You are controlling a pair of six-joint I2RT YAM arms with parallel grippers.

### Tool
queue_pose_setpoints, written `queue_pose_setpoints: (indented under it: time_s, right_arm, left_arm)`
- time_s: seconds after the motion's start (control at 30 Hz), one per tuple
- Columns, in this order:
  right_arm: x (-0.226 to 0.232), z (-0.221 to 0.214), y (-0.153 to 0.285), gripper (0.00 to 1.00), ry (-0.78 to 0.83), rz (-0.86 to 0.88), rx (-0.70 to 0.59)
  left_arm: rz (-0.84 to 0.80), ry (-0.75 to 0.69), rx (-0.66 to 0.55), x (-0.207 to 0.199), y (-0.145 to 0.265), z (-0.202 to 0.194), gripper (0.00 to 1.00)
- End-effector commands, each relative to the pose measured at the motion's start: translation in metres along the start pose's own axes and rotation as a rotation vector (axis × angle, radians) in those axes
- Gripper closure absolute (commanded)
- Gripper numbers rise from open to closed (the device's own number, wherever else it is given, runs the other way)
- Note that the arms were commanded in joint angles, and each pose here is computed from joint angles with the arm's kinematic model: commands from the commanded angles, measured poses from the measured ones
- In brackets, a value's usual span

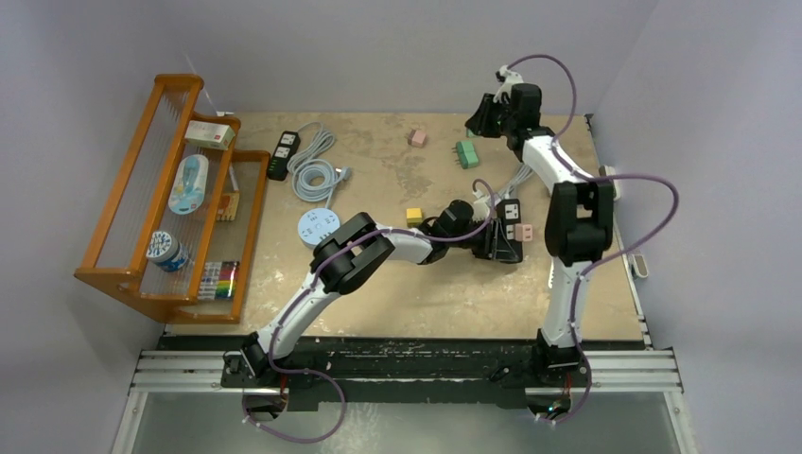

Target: Pull the plug off the socket

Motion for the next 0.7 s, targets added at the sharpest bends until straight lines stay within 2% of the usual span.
queue_pose_setpoints:
  time_s: [0.0,0.17,0.3,0.43,0.67]
  right_arm:
    - [0.005,-0.011,-0.021,0.98,0.047,0.111,0.126]
    - [-0.007,-0.029,-0.038,0.96,0.056,0.106,0.192]
    - [-0.009,-0.043,-0.045,0.73,0.036,0.128,0.224]
    - [-0.018,-0.05,-0.047,0.61,0.023,0.068,0.232]
    - [-0.021,-0.025,-0.032,0.2,0.058,-0.029,0.154]
  left_arm:
    - [0.172,0.055,0.071,0.045,0.01,-0.035,1.0]
    - [0.166,0.062,0.072,0.046,0.009,-0.036,1.0]
    - [0.166,0.071,0.072,0.047,0.009,-0.038,1.0]
    - [0.175,0.084,0.075,0.05,0.009,-0.04,1.0]
    - [0.184,0.074,0.069,0.05,0.01,-0.038,1.0]
Point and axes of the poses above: each gripper's point midway between its finger pads, its own y axis back along the fingers, its own x axis along the line the jaws close on, z = x × y, the point moved 5 cm from there along y, back along the fingers, and after that the axes turned 2 degrees about -y, right-handed, at the moved point
